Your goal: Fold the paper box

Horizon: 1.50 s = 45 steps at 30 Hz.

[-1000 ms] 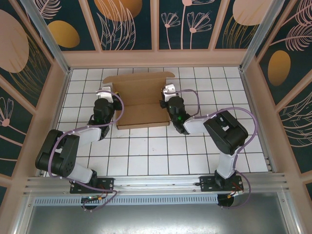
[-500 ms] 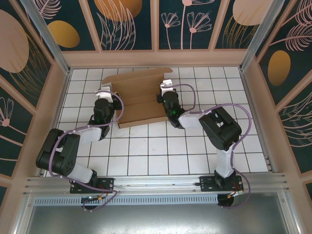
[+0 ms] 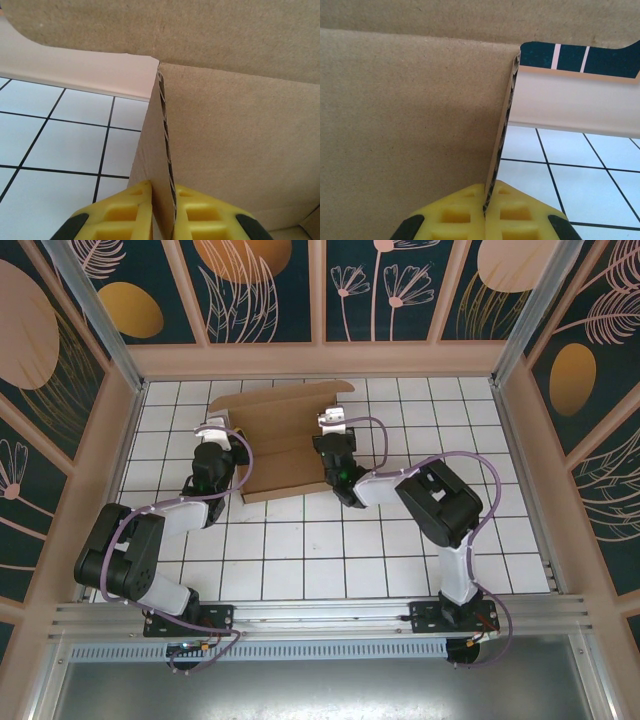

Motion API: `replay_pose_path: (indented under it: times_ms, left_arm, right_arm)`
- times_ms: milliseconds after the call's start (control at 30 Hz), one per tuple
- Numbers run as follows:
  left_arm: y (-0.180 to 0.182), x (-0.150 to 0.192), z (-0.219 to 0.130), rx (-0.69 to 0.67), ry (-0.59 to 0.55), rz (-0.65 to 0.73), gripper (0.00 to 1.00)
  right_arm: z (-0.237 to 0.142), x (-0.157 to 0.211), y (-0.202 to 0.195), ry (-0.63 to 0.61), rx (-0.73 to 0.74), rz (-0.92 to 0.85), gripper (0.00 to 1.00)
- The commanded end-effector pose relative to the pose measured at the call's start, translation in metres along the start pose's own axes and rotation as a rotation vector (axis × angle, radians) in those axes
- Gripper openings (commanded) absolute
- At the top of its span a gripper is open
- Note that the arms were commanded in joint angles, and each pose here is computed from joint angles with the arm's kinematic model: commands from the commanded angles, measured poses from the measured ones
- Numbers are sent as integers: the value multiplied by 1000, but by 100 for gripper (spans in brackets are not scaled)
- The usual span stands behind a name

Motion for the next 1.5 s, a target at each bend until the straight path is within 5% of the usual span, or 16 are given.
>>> replay_pose_path:
  times_ms: [0, 333, 1467]
  left_arm:
    - [-42, 16, -7, 194, 67, 3, 13]
    - [-33, 12, -17, 162, 20, 7, 0]
    - [15, 81, -67, 43, 107, -234, 0]
  right_arm:
    - [-24, 20, 60, 30, -214, -75, 1]
    - [-44, 20, 18, 16, -340, 33, 0]
    - [-108, 75, 26, 1, -393, 115, 0]
Point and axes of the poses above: each hand's point on the last joint's axis, 136 mm out from that joint toward the fingers, its own z axis out along the fingers, its own y axis along the line the jaws close on, x = y × z, the point moved 2 cm from there along -z, back along the fingers, and after that the axes turned 6 degrees about -z, right-handed, at the moved point
